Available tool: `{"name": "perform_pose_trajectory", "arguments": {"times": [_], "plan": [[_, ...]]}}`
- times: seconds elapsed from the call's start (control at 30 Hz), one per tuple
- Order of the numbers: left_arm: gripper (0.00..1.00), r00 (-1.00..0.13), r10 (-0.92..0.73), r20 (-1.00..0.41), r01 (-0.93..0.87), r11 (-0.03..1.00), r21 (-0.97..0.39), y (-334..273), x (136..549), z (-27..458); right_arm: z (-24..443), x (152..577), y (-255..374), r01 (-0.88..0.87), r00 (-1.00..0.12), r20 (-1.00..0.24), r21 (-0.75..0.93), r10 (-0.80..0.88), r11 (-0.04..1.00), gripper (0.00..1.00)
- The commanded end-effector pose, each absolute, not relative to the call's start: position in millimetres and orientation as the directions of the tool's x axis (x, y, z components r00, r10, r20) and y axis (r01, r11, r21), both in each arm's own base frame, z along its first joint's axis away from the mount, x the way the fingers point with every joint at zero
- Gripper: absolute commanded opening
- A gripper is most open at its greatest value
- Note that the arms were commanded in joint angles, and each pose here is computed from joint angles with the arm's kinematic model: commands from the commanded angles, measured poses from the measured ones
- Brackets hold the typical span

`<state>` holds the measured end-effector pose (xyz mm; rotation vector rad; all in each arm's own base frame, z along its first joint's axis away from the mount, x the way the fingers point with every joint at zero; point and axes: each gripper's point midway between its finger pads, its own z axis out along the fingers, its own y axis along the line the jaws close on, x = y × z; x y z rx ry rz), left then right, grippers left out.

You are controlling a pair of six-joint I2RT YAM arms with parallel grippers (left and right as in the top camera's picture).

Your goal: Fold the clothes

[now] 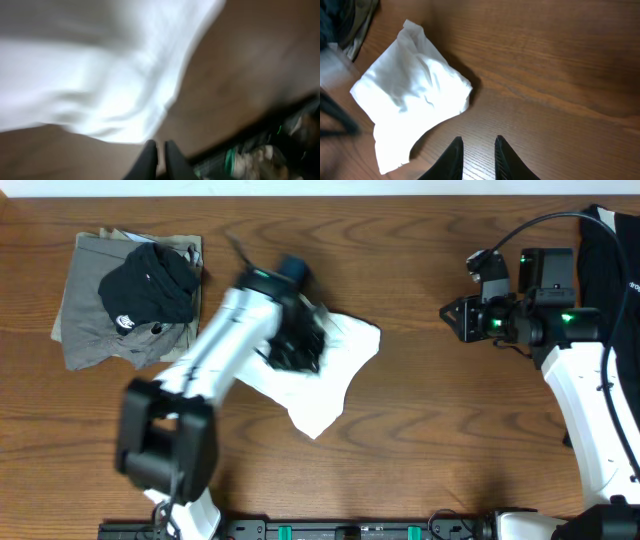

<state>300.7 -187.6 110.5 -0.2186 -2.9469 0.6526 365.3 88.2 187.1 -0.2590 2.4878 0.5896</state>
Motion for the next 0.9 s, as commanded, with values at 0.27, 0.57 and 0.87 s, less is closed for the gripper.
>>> {"name": "perform_pose_trajectory", "arguments": {"times": [0.27,0.57,0.87], "plan": [[0.33,-0.999,0.028,-0.030,0.036,0.939,-0.341,-82,362,88,148,358,154,-0.422,-0.850,-0.484,0.395,-0.206,0.816,0.41],[0.46,-0.997,0.062,0.043,0.038,0.909,-0.414,-91,370,37,107,346,221,-0.540,-0.824,-0.448,0.439,-0.346,0.718,0.43],[0.06,-0.956,0.096,0.278,-0.078,0.829,-0.554,-130,328,21,70,338,243,-0.549,-0.831,-0.388,0.452,-0.400,0.703,0.37]]}}
